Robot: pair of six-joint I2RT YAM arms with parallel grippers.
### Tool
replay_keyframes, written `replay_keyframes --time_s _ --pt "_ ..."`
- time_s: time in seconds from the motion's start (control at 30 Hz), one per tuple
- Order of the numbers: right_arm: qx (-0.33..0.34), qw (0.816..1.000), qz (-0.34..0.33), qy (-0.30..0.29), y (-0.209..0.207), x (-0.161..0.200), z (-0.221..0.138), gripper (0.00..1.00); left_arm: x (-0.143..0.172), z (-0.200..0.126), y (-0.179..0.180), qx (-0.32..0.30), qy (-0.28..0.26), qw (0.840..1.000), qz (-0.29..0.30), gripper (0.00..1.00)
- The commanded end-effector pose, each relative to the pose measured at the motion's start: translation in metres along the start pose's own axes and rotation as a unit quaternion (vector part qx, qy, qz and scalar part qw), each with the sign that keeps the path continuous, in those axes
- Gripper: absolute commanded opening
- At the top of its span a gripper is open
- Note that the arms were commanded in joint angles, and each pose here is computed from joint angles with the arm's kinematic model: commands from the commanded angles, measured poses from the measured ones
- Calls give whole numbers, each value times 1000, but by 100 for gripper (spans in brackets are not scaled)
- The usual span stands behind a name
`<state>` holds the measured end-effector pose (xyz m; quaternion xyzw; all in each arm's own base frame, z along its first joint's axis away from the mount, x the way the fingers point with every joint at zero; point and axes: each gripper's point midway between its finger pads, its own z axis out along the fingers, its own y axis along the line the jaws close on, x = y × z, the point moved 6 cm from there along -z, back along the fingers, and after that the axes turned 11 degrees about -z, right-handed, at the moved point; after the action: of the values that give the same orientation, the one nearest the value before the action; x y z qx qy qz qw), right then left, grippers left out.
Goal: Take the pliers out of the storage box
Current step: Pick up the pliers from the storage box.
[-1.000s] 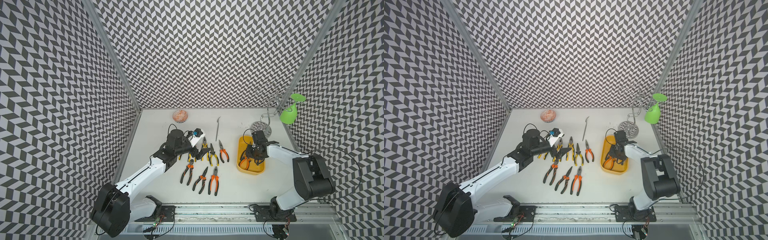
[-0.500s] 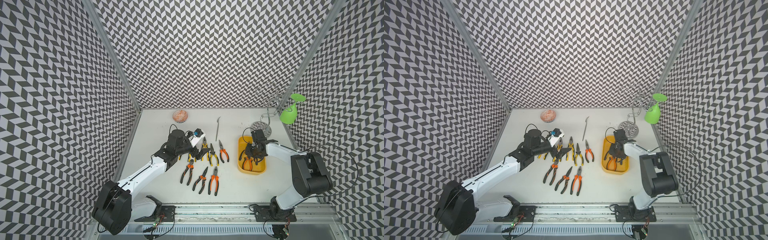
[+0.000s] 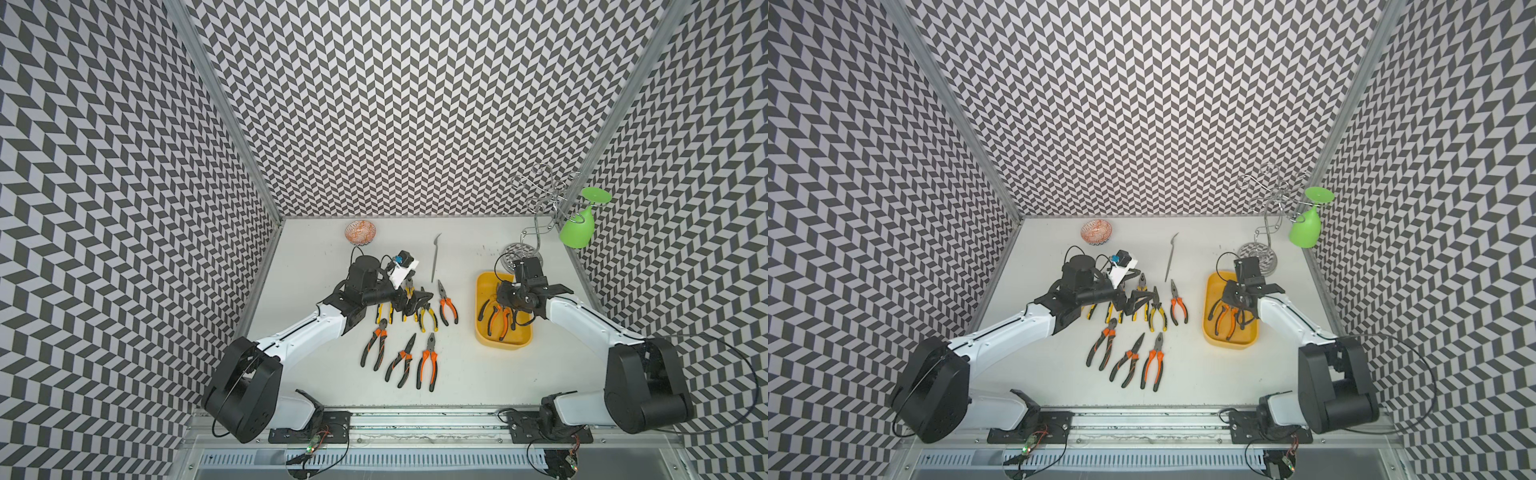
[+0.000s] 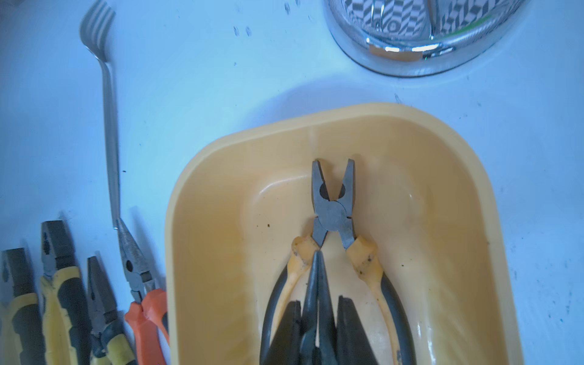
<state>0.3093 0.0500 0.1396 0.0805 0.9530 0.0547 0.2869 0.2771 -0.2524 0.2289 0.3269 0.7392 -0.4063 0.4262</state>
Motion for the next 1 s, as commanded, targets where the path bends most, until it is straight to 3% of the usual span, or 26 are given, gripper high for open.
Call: replay_keyframes --time_s 0.0,0.33,0.6,0.77,0.97 --pt "-15 998 -2 -67 7 -29 -24 0 -20 14 -20 51 -29 998 10 98" --pt "-94 979 -10 -183 27 -66 -87 0 -39 67 -41 89 -55 990 -94 98" --pt "-175 954 15 -244 41 -78 -123 0 -47 103 -71 140 -56 985 -87 98" --pt "-212 940 21 -266 47 -83 -138 0 -48 132 -75 153 -37 982 -105 94" --pt "-239 927 22 -289 51 -85 -148 0 -52 157 -77 156 -30 980 -124 79"
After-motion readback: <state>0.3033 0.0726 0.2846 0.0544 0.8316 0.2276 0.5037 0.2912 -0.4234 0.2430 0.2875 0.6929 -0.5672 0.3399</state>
